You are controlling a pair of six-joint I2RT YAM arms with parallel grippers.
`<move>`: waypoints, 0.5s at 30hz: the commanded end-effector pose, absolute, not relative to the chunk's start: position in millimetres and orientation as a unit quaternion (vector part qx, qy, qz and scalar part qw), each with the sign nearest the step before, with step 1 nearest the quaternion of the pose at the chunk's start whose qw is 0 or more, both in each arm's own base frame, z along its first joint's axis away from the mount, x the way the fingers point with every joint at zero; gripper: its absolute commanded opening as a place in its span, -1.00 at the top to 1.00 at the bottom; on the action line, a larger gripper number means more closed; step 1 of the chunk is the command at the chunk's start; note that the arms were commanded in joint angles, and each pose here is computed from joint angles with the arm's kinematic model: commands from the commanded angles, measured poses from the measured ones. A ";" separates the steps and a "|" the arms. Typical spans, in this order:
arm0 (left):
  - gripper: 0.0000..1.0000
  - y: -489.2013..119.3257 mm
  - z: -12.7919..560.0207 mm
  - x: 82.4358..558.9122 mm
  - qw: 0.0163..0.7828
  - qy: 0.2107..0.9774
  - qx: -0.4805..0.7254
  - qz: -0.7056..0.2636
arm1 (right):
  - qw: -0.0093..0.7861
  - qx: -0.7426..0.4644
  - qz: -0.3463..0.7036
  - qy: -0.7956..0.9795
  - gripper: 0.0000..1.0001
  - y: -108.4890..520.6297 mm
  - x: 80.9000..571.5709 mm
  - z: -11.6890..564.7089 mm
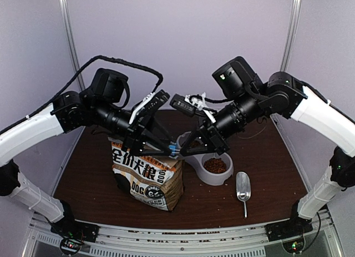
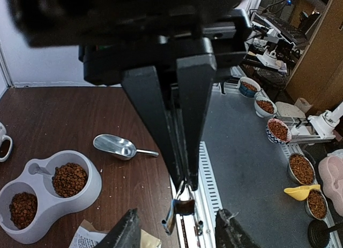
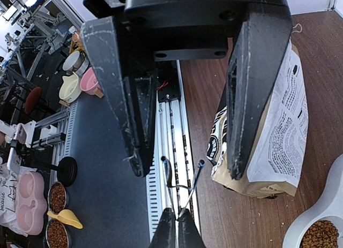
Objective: Serve the pet food
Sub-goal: Pass from the right arm to the left
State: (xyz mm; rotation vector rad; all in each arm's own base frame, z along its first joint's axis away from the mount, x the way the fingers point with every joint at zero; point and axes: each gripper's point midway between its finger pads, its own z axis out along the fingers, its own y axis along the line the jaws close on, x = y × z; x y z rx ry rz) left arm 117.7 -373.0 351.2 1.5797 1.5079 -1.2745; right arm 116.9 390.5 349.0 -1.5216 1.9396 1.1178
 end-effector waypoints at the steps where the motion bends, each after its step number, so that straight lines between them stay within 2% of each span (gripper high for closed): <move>1: 0.05 -378.2 359.7 113.8 0.300 0.553 0.599 -0.495 | 0.209 -0.554 0.401 0.699 1.00 392.0 116.2 346.4; 5: 0.39 -379.7 355.1 114.0 0.294 0.557 0.598 -0.496 | 0.209 -0.554 0.401 0.699 1.00 392.4 116.1 346.8; 9: 0.65 -379.6 350.0 113.4 0.288 0.560 0.597 -0.497 | 0.213 -0.553 0.401 0.698 1.00 392.4 116.7 347.4; 15: 0.92 -378.9 345.1 113.6 0.283 0.568 0.591 -0.498 | 0.225 -0.549 0.397 0.700 1.00 392.1 120.2 348.7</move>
